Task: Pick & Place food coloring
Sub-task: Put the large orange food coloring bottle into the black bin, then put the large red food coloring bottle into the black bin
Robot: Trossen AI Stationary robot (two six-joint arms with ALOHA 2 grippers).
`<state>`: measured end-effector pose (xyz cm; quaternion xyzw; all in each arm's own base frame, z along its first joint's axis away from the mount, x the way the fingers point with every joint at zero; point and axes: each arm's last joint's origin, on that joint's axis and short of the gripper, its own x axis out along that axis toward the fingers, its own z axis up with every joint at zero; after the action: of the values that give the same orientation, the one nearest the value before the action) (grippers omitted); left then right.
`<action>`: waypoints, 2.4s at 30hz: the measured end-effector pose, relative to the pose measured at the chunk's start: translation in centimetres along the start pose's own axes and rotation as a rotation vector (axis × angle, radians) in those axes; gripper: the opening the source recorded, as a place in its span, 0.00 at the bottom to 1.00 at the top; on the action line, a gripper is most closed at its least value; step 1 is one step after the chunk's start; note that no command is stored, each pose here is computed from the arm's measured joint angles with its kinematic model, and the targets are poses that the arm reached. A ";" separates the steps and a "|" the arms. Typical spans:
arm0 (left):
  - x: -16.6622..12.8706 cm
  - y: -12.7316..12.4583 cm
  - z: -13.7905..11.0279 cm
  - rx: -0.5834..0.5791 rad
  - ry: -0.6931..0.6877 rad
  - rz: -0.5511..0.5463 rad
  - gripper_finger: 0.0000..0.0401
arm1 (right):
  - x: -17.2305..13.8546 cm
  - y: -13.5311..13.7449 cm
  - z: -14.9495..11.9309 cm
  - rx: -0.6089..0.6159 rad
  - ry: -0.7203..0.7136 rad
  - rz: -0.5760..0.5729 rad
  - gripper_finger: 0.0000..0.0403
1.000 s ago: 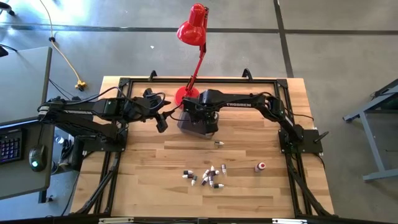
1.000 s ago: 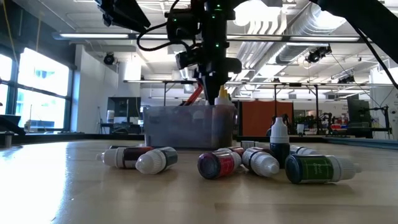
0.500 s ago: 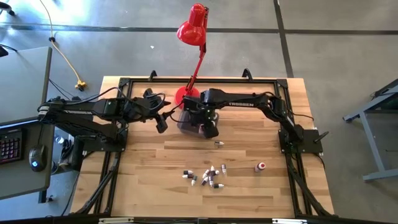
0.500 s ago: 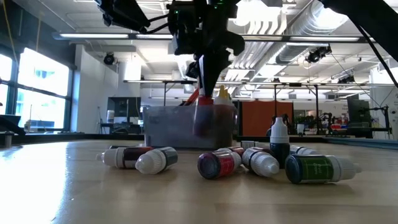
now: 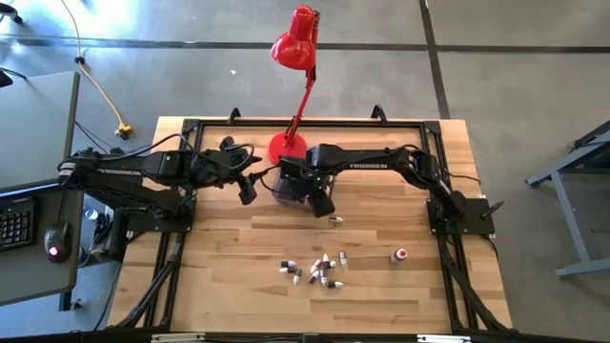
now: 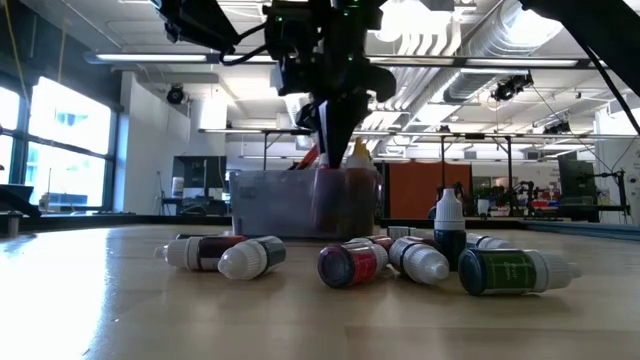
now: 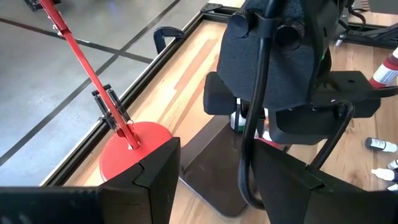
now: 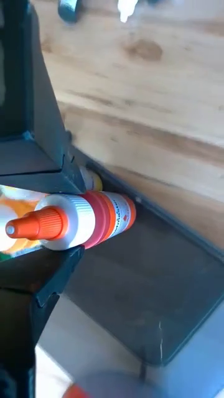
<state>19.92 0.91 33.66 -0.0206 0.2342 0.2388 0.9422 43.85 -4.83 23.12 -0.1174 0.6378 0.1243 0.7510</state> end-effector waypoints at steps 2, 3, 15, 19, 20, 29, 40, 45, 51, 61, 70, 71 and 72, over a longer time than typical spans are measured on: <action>0.0 0.0 0.0 -0.001 -0.001 0.001 0.47 | 0.0 -0.1 0.0 -0.001 0.004 -0.019 0.32; 0.0 0.0 0.0 -0.001 0.000 -0.002 0.47 | 0.0 -0.1 0.0 0.000 0.004 -0.025 0.32; 0.0 -0.1 -0.2 0.007 0.023 -0.030 0.47 | 0.1 0.1 0.4 -0.001 -0.021 -0.022 0.32; 0.0 -0.1 -0.2 0.006 0.020 -0.031 0.47 | 0.1 0.0 0.4 -0.001 -0.026 -0.036 0.32; 0.0 -0.1 -0.2 0.006 0.020 -0.033 0.47 | 0.1 0.0 0.4 0.000 -0.023 -0.040 0.32; 0.0 -0.1 -0.2 0.005 0.020 -0.035 0.47 | 0.1 -0.2 0.6 0.001 -0.029 -0.083 0.32; 0.0 -0.1 -0.2 0.005 0.020 -0.035 0.47 | 0.1 -0.2 0.6 0.001 -0.031 -0.079 0.32; 0.0 -0.1 -0.2 0.005 0.020 -0.036 0.47 | 0.1 -0.2 0.6 0.001 -0.036 -0.057 0.32; 0.0 -0.1 -0.1 0.005 0.020 -0.036 0.47 | 0.1 -0.3 0.7 -0.001 -0.058 -0.047 0.32; 0.0 -0.1 -0.2 0.005 0.020 -0.036 0.47 | 0.1 -0.3 0.6 0.024 -0.058 -0.020 0.41; 0.0 -0.1 -0.2 0.005 0.020 -0.036 0.47 | 0.0 -0.3 0.5 0.024 -0.047 -0.032 0.44; 0.0 -0.1 -0.2 0.005 0.020 -0.035 0.47 | -0.2 -0.3 0.6 0.024 -0.047 -0.033 0.44; 0.0 -0.1 -0.1 0.005 0.020 -0.035 0.47 | -0.4 -0.3 0.6 0.024 -0.049 -0.035 0.44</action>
<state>19.90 0.83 33.52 -0.0247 0.2437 0.2213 0.9439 44.44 -4.92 23.60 -0.1166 0.6185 0.1063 0.7698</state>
